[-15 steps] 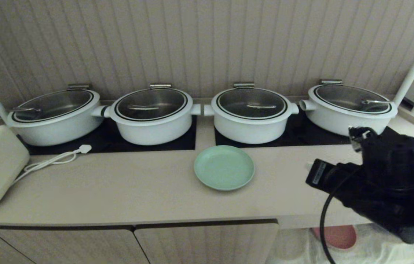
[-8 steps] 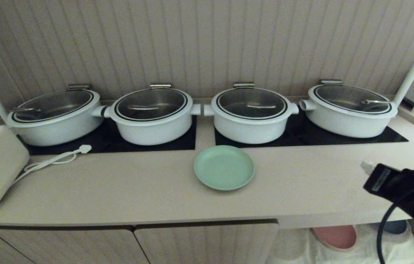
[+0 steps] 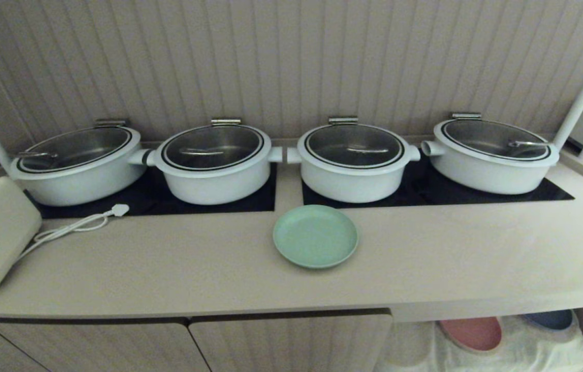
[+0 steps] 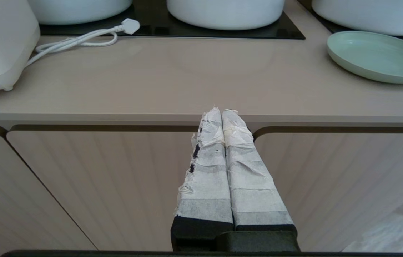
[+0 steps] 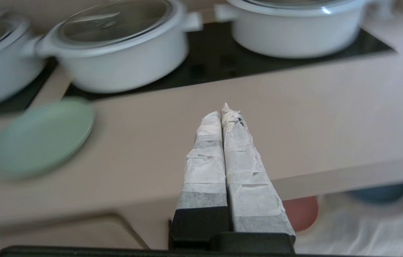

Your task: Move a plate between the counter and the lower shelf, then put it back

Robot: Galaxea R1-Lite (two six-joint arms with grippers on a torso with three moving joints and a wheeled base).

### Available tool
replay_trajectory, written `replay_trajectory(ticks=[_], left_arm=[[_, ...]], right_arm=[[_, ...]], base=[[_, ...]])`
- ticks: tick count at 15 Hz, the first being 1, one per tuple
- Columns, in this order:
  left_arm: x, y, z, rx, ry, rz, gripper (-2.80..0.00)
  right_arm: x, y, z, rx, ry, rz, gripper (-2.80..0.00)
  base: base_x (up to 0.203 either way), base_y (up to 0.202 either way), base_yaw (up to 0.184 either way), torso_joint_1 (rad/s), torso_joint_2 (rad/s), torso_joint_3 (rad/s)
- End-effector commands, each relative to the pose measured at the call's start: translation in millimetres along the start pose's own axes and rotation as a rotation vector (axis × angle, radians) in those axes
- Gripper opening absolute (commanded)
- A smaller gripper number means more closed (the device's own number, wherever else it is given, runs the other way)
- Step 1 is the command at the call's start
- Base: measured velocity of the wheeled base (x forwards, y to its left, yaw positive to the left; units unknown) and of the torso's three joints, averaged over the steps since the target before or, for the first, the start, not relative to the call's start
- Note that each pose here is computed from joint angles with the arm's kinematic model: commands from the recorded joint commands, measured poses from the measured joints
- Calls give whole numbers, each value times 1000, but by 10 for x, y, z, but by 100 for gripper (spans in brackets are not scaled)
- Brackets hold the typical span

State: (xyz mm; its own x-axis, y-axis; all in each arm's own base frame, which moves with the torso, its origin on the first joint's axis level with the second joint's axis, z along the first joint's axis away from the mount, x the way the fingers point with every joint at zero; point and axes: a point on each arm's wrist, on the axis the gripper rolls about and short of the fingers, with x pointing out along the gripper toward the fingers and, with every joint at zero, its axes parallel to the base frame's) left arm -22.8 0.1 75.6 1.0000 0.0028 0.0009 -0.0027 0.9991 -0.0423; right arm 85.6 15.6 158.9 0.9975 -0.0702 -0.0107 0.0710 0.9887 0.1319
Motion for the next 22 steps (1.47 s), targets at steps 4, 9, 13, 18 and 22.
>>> replay_trajectory(ticks=[4, 9, 13, 18, 22], left_arm=[[0, 0, 0, -1, -1, 0, -280], [0, 0, 0, -1, -1, 0, -280], [0, 0, 0, -1, -1, 0, -280], [0, 0, 0, -1, -1, 0, -280], [0, 0, 0, -1, -1, 0, -280]], right_arm=[[-524, -190, -197, -34, -60, 179, -280], [-835, -266, -553, -130, 42, 228, -280], [-869, -307, -645, -175, 88, 105, -280], [-1044, -340, -798, -177, 12, 79, -280], [-1063, -343, -807, -177, -5, 80, -280]], base=[[0, 0, 0, 0, 0, 0], [0, 0, 0, 0, 0, 0], [0, 0, 0, 0, 0, 0], [0, 0, 0, 0, 0, 0], [0, 0, 0, 0, 0, 0]])
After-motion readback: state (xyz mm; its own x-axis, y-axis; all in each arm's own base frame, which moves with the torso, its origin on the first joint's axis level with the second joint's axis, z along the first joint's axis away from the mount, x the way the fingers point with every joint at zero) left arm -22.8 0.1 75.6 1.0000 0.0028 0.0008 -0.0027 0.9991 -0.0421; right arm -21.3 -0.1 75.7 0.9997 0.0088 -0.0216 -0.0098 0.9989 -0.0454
